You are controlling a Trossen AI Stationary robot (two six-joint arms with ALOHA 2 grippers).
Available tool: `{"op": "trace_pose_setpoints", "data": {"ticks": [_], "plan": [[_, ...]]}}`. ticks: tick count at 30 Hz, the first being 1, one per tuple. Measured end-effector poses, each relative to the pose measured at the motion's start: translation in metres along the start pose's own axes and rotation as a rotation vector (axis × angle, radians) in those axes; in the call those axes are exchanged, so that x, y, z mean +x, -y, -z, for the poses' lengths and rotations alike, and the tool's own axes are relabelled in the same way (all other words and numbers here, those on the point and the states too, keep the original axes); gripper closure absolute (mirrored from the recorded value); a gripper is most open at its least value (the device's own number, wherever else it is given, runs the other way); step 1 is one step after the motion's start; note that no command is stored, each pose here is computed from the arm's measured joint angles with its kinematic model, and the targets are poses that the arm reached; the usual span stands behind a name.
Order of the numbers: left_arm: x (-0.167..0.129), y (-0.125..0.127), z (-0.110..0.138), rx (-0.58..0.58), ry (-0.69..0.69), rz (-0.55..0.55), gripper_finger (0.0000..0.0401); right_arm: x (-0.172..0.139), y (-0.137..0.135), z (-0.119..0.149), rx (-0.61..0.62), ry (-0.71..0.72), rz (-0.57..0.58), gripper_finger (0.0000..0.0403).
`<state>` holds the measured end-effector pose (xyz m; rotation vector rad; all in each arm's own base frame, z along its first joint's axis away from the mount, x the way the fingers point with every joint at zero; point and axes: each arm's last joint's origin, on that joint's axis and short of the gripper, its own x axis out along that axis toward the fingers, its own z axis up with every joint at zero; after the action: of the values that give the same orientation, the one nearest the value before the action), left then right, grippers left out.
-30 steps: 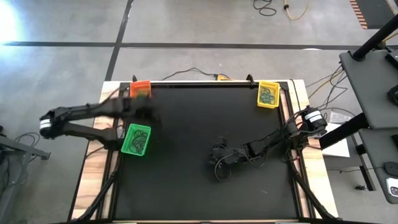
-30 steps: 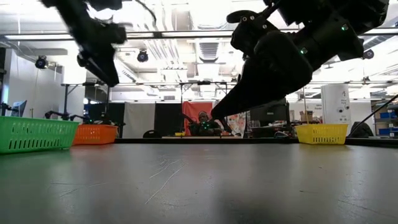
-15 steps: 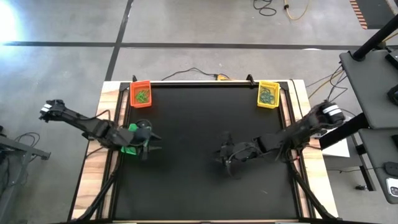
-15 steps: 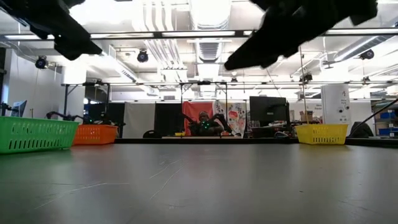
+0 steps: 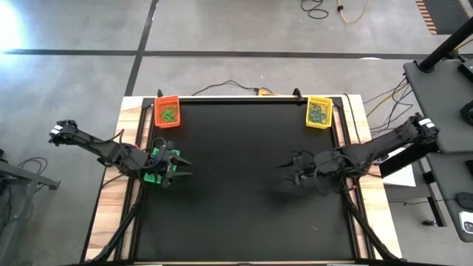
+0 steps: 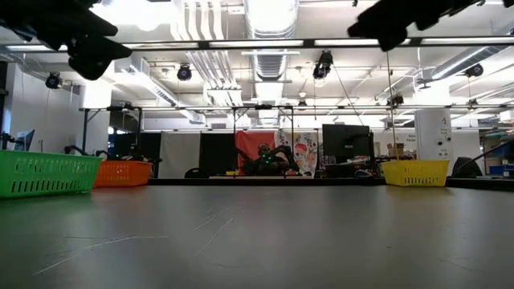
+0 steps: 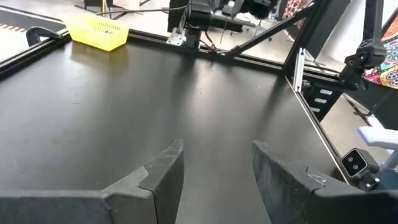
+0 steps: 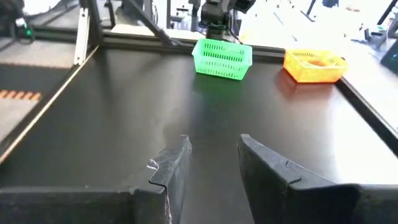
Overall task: Sort rubber bands into baskets
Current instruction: Return to Home Position
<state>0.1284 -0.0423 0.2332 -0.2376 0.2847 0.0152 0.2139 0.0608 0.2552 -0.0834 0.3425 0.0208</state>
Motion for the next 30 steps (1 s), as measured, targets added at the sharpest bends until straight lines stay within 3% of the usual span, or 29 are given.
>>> {"op": "trace_pose_setpoints", "data": {"ticks": [4,8,14,18,25,30], "plan": [[0.003,0.002,-0.001,-0.006,-0.009,-0.003,0.0230,-0.016,0.005,-0.005,-0.012,0.021,0.000,0.0273],[0.006,0.003,-0.013,0.039,0.139,-0.029,0.0230,-0.029,0.008,-0.006,-0.007,0.036,-0.002,0.0273],[0.004,0.007,-0.020,0.153,0.272,0.239,0.0230,-0.050,0.014,0.022,-0.060,0.116,-0.052,0.0273],[0.008,-0.003,-0.008,0.148,0.257,0.200,0.0230,-0.062,0.015,0.049,-0.060,0.183,-0.142,0.0273],[0.000,-0.022,0.005,0.181,0.321,0.114,0.0230,-0.097,0.026,0.074,-0.015,0.375,-0.147,0.0273],[-0.010,-0.028,0.020,0.197,0.380,0.152,0.0230,-0.115,0.031,0.084,0.006,0.432,-0.145,0.0273]]}}
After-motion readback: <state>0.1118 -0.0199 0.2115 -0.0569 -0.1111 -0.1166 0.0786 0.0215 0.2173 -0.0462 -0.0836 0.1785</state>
